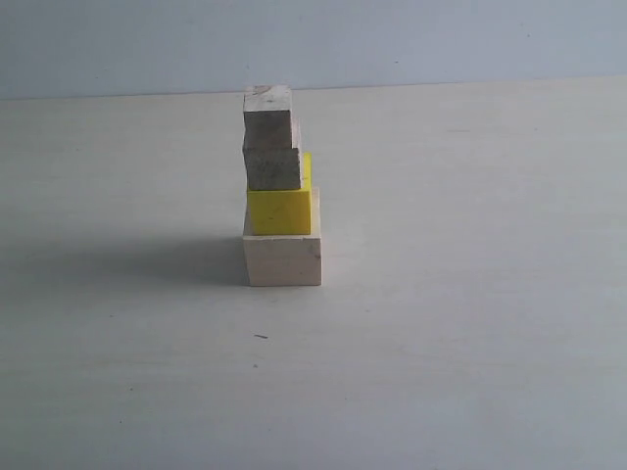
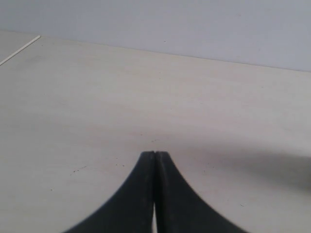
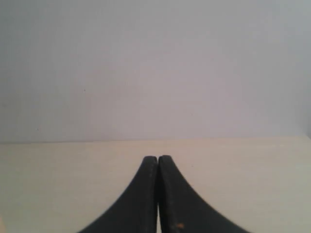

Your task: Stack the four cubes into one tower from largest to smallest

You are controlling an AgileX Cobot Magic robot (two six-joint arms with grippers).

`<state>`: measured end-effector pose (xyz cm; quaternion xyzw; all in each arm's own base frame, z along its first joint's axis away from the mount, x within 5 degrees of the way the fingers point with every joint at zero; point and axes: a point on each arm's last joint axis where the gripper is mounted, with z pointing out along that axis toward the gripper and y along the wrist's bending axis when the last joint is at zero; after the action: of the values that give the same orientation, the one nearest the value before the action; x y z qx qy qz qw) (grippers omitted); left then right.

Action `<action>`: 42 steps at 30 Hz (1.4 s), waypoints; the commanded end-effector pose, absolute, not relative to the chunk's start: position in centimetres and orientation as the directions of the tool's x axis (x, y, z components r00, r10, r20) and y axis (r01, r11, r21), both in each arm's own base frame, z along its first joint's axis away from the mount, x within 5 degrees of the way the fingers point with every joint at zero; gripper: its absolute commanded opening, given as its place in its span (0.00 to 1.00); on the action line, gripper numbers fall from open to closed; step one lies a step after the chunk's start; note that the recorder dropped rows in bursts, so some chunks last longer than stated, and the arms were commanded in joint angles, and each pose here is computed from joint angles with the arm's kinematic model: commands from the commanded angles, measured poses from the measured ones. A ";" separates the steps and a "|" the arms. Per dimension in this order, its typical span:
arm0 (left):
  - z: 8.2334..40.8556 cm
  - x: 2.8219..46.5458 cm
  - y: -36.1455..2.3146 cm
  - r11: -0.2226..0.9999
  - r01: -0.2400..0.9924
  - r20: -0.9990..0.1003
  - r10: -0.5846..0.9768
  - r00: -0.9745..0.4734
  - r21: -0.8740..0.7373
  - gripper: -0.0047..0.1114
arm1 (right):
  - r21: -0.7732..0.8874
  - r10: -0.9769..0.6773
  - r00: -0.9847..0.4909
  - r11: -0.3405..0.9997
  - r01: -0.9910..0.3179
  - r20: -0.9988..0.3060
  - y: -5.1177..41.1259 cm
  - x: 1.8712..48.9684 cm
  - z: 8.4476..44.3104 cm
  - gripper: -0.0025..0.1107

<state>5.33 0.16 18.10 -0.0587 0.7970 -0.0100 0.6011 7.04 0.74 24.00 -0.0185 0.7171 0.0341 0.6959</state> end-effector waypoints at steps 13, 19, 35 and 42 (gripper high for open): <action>18.1 5.3 0.2 0.993 -0.079 -0.961 -0.102 -0.256 -0.085 0.04 | 0.006 0.006 -0.085 1.000 0.005 -0.996 0.0 6.2 20.0 0.02; 18.1 5.3 0.2 0.993 -0.079 -0.961 -0.102 -0.256 -0.085 0.04 | -0.035 -0.039 -0.174 0.999 -0.025 -0.984 0.3 5.6 19.0 0.02; 18.1 5.3 0.2 0.993 -0.079 -0.961 -0.102 -0.256 -0.085 0.04 | 0.030 0.037 -0.242 0.999 0.029 -0.970 -0.1 5.4 18.3 0.02; 18.1 5.3 0.2 0.993 -0.079 -0.961 -0.102 -0.256 -0.085 0.04 | 0.030 0.037 -0.242 0.999 0.029 -0.970 -0.1 5.4 18.3 0.02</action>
<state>5.33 0.17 18.10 -0.0583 0.7970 -0.0094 0.6011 5.39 -0.04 18.38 0.0185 0.7901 0.0055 0.6126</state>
